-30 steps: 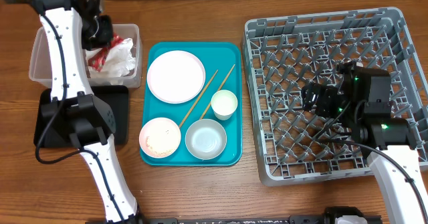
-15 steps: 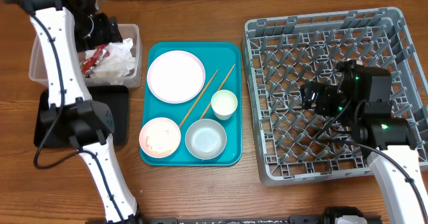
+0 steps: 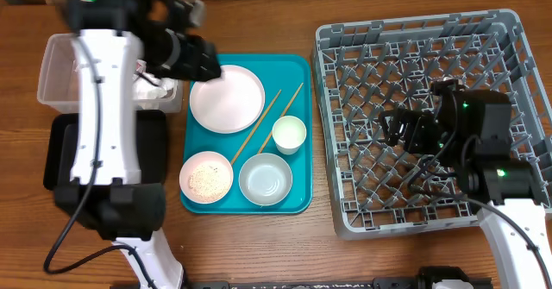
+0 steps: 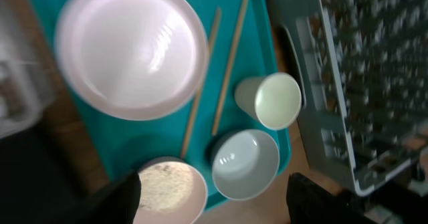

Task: Sort waste into correct bins and load items into the dishwasher
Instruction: 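Grasp the rice-filled bowl rim with the left gripper, then tip the bowl over the black tray with the left gripper to dump rice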

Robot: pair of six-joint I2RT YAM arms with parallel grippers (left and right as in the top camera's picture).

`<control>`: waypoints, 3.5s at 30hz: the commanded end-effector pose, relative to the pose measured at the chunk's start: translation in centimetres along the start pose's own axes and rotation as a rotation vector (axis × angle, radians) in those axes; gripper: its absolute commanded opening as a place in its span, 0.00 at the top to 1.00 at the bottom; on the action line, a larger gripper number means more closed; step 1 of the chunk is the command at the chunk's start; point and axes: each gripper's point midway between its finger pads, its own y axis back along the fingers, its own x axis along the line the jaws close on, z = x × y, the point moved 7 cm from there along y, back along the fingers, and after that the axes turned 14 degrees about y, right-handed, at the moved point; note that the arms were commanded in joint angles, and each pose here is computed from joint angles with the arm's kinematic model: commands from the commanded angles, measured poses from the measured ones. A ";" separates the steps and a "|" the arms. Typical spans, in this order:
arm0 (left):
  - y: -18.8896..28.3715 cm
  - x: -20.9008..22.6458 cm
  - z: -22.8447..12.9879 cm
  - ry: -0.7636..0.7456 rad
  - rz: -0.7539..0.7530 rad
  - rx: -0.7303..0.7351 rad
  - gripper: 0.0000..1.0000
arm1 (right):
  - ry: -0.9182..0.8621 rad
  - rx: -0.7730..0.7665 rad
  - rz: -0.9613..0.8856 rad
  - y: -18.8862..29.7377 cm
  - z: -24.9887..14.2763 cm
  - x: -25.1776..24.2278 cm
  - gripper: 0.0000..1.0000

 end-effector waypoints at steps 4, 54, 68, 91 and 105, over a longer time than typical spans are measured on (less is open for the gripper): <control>-10.6 -3.0 -2.2 -0.172 -0.012 0.162 0.28 | 0.028 -0.079 -0.067 3.2 0.9 0.4 0.00; -19.8 5.2 -13.7 0.401 0.372 0.034 0.96 | -0.012 0.047 -0.109 2.0 -0.1 -0.4 0.00; -11.7 1.0 -10.8 0.260 0.309 0.128 0.96 | -0.004 0.023 -0.109 2.0 0.3 -0.4 0.00; -3.2 19.9 -11.5 0.557 -0.444 -0.228 0.96 | -0.005 0.022 -0.105 2.0 0.3 -0.4 0.00; -0.9 26.7 -11.3 0.780 -1.003 -0.545 0.96 | -0.005 0.022 -0.082 2.0 0.3 -0.2 0.00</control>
